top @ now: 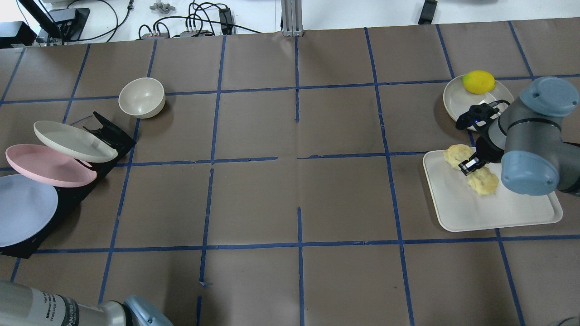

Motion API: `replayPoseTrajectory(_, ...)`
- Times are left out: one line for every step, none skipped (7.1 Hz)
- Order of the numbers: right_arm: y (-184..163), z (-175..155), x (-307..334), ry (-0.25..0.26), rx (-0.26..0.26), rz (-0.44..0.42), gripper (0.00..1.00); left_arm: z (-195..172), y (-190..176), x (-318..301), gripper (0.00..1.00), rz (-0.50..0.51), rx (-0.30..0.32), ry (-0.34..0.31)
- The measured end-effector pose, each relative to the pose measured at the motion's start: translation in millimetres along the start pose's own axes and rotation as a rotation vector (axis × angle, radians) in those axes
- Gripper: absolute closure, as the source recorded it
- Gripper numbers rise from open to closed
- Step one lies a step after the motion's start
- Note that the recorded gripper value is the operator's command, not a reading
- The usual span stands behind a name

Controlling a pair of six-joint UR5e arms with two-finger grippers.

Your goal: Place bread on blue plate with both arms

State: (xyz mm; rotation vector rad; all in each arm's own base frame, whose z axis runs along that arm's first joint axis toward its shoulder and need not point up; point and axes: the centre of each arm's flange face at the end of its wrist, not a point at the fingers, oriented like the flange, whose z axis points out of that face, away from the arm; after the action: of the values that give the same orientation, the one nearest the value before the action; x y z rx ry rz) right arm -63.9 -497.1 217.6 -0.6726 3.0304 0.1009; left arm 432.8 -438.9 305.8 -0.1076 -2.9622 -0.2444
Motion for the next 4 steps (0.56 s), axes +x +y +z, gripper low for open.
replayPoseTrajectory(-7,-14,0,-0.056,-0.047,0.056,0.93,-20,12,12,0.87,-0.002,-0.019,-0.009)
replayPoseTrajectory(-16,-30,-6,-0.089,-0.078,0.089,0.92,-37,24,25,0.87,-0.004,-0.045,-0.009)
replayPoseTrajectory(-26,-54,-21,-0.102,-0.089,0.1,0.92,-56,38,44,0.87,-0.014,-0.066,-0.004)
replayPoseTrajectory(-35,-86,-48,-0.1,-0.091,0.116,0.92,-78,53,72,0.87,-0.054,-0.081,0.007)
